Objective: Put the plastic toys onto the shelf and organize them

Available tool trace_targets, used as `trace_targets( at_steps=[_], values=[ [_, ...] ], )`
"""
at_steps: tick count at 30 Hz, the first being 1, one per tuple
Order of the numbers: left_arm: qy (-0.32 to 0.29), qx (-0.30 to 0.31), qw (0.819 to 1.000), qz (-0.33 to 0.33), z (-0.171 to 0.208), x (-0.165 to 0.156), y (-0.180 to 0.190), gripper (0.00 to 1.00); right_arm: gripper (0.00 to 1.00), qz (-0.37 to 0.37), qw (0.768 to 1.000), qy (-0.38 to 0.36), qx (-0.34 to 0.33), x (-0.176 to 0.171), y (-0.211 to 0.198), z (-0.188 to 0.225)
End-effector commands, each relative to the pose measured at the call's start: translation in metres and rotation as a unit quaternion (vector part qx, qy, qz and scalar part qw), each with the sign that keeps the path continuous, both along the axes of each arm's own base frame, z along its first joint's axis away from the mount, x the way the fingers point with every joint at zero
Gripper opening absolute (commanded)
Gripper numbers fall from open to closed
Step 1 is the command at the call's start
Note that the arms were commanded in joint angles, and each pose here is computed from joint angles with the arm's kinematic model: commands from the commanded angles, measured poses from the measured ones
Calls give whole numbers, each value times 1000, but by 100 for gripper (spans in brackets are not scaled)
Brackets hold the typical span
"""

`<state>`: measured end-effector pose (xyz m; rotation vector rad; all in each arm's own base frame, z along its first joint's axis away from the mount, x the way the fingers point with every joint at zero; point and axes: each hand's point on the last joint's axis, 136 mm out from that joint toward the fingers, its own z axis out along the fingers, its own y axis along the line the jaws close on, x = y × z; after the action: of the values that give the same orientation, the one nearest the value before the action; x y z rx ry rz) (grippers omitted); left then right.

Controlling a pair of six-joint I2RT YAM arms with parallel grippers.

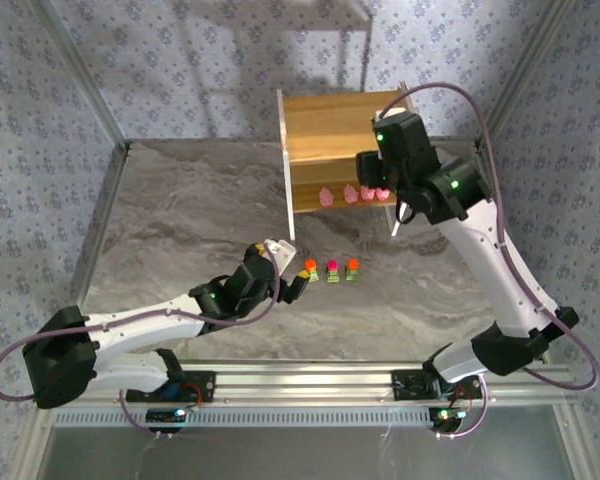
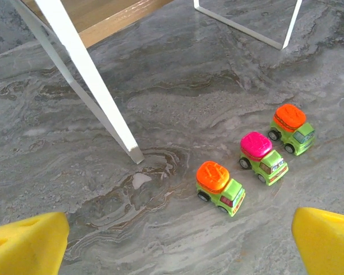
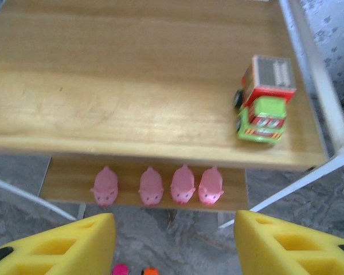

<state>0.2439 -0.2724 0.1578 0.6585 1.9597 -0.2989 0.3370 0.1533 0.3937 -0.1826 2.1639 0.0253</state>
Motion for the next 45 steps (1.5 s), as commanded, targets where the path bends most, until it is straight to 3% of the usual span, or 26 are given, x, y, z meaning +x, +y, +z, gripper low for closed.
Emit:
trace_targets(
  at_steps=[1,16,45],
  values=[
    [8,-17,1000,1,1,1,1,100,58,-17,1000,-11,3,-11,-2,-4],
    [33,-40,999,12,-4,7,8,100,58,-11,999,24,18,-39,14,-67],
    [48,-45,997,28,-10,14,15,100,65,-43,993,102,29,-52,20,-182]
  ],
)
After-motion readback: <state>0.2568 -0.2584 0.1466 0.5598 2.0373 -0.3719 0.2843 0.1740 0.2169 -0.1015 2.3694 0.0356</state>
